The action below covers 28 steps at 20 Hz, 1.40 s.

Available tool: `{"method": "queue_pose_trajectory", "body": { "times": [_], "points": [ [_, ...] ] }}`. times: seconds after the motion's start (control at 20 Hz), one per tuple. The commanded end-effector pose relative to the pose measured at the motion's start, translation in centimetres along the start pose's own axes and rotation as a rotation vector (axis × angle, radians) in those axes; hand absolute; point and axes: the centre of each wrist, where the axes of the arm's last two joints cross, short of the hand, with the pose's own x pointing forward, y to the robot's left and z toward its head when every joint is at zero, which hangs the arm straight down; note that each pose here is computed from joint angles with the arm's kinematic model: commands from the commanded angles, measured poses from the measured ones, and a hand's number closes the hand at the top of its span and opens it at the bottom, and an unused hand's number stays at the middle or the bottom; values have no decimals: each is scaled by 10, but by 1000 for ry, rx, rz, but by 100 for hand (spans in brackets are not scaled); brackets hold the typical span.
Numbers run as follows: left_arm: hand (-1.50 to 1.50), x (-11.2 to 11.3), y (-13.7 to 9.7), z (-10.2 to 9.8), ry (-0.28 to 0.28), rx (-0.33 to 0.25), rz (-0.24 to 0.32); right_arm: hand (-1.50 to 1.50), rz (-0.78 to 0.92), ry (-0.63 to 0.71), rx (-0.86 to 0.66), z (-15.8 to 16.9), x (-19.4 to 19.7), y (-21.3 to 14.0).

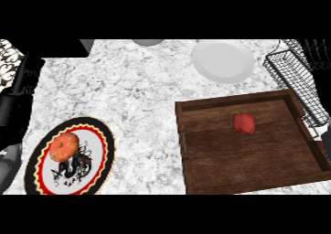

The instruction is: Pick the bell pepper from the tray and place it in the tiered basket

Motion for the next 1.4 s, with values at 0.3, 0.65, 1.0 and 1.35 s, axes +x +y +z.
{"method": "queue_pose_trajectory", "body": {
  "times": [0.3,0.65,1.0,1.35],
  "points": [
    [0,-43,2,41,336,51,-28,150,-203,-50,-872,47,-15,-16],
    [0,-56,-1,51,465,36,-26,-150,107,774,-1152,189,-63,43],
    [0,-53,-4,46,456,1,-12,-150,276,983,-743,187,-5,27],
    [0,-44,-32,35,442,-19,14,-150,365,1166,-506,119,49,12]
  ]
}}
